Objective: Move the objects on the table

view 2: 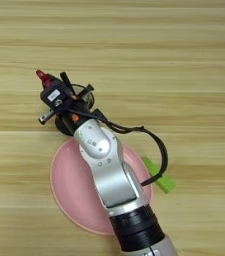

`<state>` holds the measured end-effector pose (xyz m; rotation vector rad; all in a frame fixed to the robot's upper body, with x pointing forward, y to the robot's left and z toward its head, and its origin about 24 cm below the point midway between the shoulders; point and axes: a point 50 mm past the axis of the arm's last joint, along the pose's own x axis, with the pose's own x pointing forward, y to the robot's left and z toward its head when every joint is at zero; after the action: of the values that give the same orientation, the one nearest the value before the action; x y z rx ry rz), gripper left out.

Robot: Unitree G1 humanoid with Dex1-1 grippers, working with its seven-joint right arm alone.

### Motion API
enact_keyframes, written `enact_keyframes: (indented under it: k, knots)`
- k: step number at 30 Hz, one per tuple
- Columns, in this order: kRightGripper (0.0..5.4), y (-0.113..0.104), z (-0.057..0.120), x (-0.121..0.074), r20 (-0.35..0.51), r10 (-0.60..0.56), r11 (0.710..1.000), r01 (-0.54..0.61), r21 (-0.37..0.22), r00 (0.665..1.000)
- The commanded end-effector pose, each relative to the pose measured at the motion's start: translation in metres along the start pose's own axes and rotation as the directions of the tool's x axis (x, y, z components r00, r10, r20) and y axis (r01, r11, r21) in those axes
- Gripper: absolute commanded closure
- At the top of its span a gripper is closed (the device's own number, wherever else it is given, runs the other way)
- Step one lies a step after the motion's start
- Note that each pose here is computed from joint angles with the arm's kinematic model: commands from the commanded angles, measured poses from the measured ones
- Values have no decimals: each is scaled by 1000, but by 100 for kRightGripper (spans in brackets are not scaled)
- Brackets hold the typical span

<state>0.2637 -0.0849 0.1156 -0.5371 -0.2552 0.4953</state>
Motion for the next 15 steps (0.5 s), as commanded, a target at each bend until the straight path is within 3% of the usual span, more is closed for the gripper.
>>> enact_keyframes:
  k: [1,15]
  knots:
    - [492,-11,26,4,115,-37,999,38,-7,993]
    - [492,2,49,-4,187,11,999,-5,-35,982]
